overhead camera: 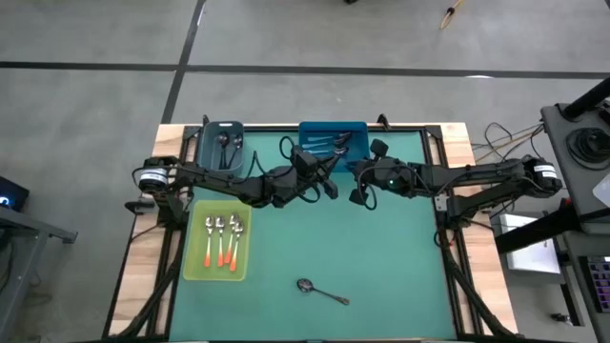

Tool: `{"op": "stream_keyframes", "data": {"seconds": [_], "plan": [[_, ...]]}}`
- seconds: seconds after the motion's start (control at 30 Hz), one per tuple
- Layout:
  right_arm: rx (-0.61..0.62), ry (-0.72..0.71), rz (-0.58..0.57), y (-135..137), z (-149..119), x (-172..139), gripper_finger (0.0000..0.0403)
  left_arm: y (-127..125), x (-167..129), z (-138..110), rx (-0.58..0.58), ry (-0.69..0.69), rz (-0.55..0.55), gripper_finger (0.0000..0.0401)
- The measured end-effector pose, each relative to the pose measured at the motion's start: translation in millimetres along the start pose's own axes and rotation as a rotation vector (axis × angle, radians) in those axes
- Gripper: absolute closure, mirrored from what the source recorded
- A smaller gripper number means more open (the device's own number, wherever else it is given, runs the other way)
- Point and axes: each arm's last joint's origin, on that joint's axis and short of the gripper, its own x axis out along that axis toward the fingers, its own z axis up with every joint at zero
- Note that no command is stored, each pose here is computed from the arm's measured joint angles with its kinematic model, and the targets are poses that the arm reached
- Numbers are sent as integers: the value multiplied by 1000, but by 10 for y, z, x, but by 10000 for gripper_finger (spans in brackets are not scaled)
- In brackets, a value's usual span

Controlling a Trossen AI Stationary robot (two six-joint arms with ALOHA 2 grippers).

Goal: Sort silverware by color (type)
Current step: Put the blue spoon into the dark blue bin

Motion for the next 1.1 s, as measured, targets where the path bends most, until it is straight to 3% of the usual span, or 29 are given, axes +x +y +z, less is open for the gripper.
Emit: {"op": "stream_keyframes", "data": {"seconds": [0.33,0.7,0.9,1.1], "plan": [[3,5,4,4,-6,-1,392,-9,-4,-16,46,17,-21,381],[39,58,22,13,-49,-4,393,18,-109,220,210,45,-42,255],[63,89,13,-116,123,-17,396,113,-286,400,315,37,-39,212],[47,134,66,-335,366,129,396,330,-611,562,350,-10,-39,205]]}}
